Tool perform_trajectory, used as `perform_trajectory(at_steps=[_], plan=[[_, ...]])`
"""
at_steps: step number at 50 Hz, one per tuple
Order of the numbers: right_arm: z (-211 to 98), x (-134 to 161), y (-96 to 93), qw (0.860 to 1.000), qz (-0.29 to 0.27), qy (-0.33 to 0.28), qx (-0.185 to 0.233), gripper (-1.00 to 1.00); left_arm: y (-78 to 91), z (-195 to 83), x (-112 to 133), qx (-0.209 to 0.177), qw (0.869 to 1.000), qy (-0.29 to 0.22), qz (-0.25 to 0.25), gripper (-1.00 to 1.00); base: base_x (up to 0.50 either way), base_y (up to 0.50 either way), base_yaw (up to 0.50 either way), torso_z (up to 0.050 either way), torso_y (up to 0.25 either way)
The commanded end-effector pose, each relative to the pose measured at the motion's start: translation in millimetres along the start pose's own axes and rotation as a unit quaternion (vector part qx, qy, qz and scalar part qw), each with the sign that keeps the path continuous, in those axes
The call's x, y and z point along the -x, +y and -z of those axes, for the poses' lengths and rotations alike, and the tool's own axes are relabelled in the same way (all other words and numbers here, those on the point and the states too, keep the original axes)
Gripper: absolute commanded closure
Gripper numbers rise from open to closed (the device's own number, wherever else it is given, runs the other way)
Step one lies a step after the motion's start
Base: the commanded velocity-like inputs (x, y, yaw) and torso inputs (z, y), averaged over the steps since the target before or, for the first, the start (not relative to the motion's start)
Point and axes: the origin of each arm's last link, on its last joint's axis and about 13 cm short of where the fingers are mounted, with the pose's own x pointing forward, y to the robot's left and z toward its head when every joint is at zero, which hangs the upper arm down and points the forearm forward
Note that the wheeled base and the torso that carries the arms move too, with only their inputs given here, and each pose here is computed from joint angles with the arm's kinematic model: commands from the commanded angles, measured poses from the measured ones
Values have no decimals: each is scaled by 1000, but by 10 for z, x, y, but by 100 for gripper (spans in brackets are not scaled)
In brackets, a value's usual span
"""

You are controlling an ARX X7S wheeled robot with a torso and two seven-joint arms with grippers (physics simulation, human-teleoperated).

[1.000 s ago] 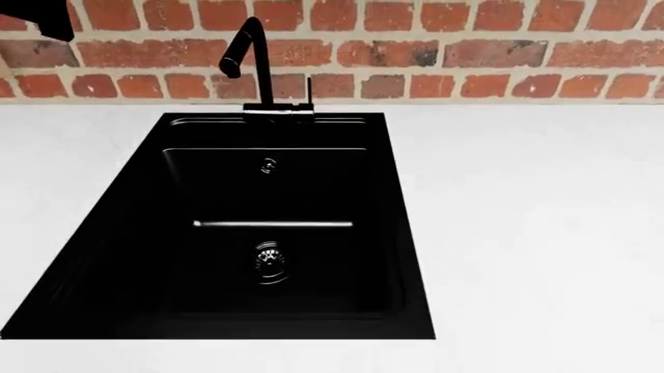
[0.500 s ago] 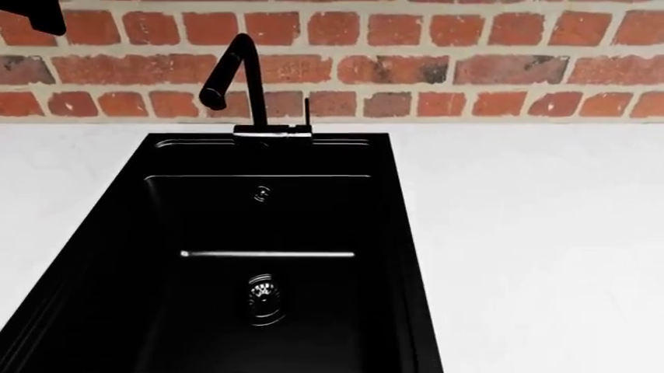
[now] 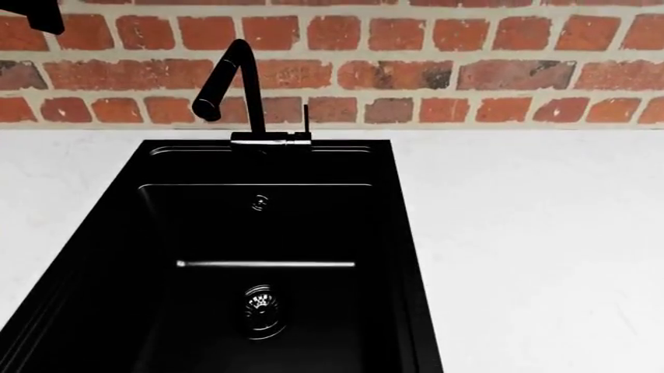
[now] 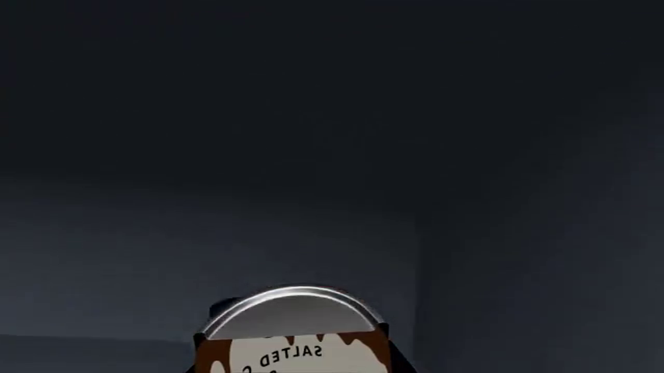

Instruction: Pick the cans from the counter and place them in their designated side in the cabinet.

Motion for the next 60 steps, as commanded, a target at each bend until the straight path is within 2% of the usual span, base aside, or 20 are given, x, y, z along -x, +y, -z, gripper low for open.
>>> perform_trajectory(at_steps=[1,6,13,14,28,33,40,60], plan=[[144,-48,-82,997,45,46,-34,100,-7,20,-18,-5,1000,4,-6,-100,0,0,0,0,0],[260,-77,-110,994,57,83,-49,100,-19,27,-45,-7,1000,7,-7,-100,0,0,0,0,2],[336,-94,-146,989,76,105,-65,100,-22,35,-62,-6,1000,9,-5,-100,0,0,0,0,0],[340,-94,-149,989,77,107,-66,-100,-21,35,-62,-6,1000,9,-5,-100,0,0,0,0,0],[380,-109,-154,989,76,114,-61,-100,-31,38,-69,-4,1000,8,-3,-100,0,0,0,0,0],[344,-109,-143,991,67,99,-54,-100,-27,26,-67,-3,1000,7,-3,-100,0,0,0,0,0],[304,-85,-124,994,48,100,-12,-100,-30,30,-67,-1,1000,5,-2,-100,0,0,0,0,0],[224,-59,-74,996,32,84,7,-100,-33,51,-76,8,1000,2,4,-100,-329,0,0,0,0]])
